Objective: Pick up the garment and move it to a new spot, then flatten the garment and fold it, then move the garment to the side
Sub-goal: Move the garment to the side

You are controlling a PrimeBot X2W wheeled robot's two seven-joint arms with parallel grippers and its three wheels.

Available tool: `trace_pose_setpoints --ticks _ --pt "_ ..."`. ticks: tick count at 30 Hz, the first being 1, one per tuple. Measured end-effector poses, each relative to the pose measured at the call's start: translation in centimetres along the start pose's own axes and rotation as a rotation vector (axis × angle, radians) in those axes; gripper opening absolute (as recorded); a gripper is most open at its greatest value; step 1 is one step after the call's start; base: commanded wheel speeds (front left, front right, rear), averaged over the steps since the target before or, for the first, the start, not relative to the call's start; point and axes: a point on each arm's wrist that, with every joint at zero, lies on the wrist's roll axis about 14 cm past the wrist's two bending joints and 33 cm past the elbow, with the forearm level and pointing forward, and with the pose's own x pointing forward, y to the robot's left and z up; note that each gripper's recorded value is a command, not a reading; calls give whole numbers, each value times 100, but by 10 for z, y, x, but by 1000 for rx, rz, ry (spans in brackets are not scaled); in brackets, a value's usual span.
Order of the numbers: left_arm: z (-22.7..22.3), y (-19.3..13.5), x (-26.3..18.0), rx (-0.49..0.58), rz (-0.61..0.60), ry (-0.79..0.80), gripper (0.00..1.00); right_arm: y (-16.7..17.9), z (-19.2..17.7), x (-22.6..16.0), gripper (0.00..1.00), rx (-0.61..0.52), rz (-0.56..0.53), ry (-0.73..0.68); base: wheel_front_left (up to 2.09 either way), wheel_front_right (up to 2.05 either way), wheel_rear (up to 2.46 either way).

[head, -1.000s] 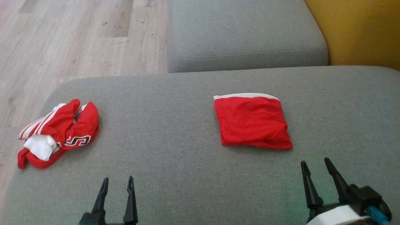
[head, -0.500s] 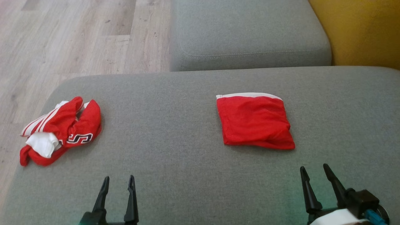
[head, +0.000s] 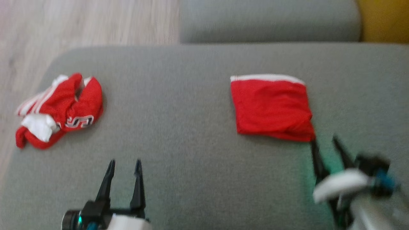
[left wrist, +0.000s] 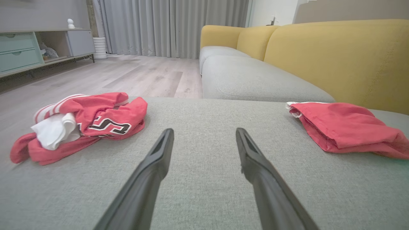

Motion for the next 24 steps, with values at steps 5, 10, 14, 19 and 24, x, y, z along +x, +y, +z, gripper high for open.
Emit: trace_pose_setpoints --ticks 5,10,14,19,24 --pt "2 -2 26 -10 -12 -2 100 -17 22 66 100 -34 -6 58 0 0 0" --pt "-6 -1 40 -20 -14 24 100 -32 0 102 100 -30 -33 213 0 0 0" --pt "-8 6 44 -24 9 32 100 -37 -28 108 69 -43 -42 330 0 0 0" --pt "-15 15 46 -26 39 54 100 -23 -32 126 0 -48 0 350 0 0 0" --pt "-16 3 58 -34 1 49 100 -43 -30 120 0 -108 -17 351 0 0 0"
